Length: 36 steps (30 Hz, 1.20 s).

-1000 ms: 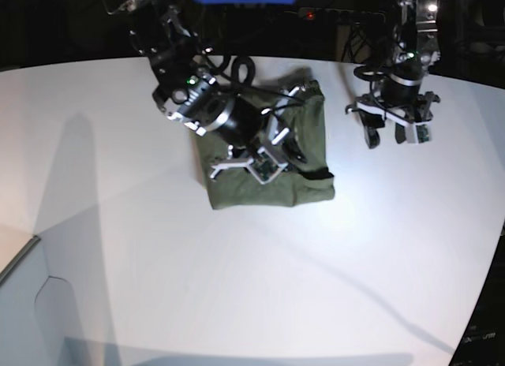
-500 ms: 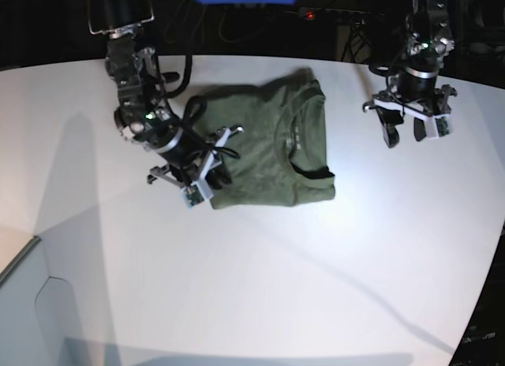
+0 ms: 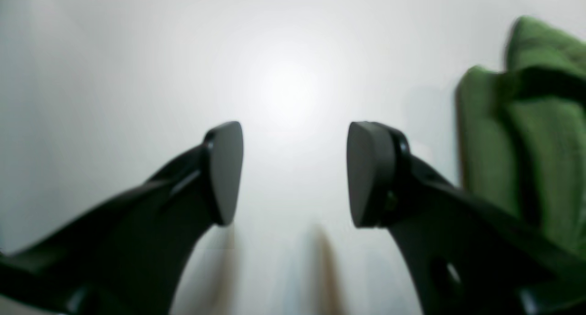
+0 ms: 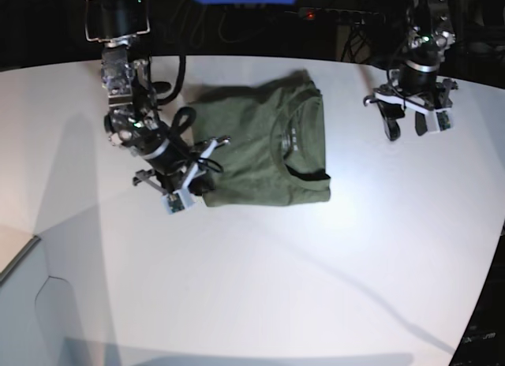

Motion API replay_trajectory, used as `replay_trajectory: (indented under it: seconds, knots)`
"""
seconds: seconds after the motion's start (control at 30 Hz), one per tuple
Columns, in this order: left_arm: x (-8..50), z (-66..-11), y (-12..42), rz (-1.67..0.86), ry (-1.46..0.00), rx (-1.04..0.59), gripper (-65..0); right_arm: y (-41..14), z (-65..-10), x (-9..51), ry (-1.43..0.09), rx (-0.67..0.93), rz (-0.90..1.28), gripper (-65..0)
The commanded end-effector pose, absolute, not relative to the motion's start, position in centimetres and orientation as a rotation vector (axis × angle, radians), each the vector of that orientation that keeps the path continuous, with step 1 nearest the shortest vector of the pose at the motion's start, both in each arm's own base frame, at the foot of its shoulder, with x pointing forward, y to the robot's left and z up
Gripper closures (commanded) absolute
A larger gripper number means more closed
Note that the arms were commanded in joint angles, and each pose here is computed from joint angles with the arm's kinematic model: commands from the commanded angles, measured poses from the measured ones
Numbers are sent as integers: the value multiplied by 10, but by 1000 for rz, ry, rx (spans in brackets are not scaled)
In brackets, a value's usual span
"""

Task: Layout the t-shirt on the table in an organized manner, then fold the t-shirt properly
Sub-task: 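Move the left gripper to the folded bundle's collar side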

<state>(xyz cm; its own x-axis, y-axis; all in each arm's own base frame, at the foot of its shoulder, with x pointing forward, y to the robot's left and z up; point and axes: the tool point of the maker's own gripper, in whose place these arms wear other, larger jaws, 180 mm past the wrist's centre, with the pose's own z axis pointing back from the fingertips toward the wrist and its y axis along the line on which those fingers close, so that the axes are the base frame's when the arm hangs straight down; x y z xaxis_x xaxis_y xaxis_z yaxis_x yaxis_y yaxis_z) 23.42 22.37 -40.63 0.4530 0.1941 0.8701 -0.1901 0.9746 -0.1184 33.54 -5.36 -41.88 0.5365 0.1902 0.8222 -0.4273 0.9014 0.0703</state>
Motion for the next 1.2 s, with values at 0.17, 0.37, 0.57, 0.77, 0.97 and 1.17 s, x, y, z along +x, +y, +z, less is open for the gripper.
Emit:
replay_trajectory:
  seconds: [0.17,0.37,0.57,0.77,0.97,1.17]
  knots:
    - [240,-370,206,308,-1164,-116,-479,-78,-360,348,-1122,228,323,-113]
    - [251,-393,166,403,-989,-348,-536,-111,-366,337,-1108,171,256,-113]
    - [268,-414,139,423,-908,-447,-536,-133,-376,325,-1079,136,205,-113]
    - [277,-429,107,381,-850,-508,-536,-146,-378,322,-1073,111,180,-113]
    - [284,-433,97,361,-834,-523,-536,-150,-383,316,-1055,103,190,-113]
    - [280,-451,83,332,-776,-531,-533,-150,-384,314,-1052,103,189,-113]
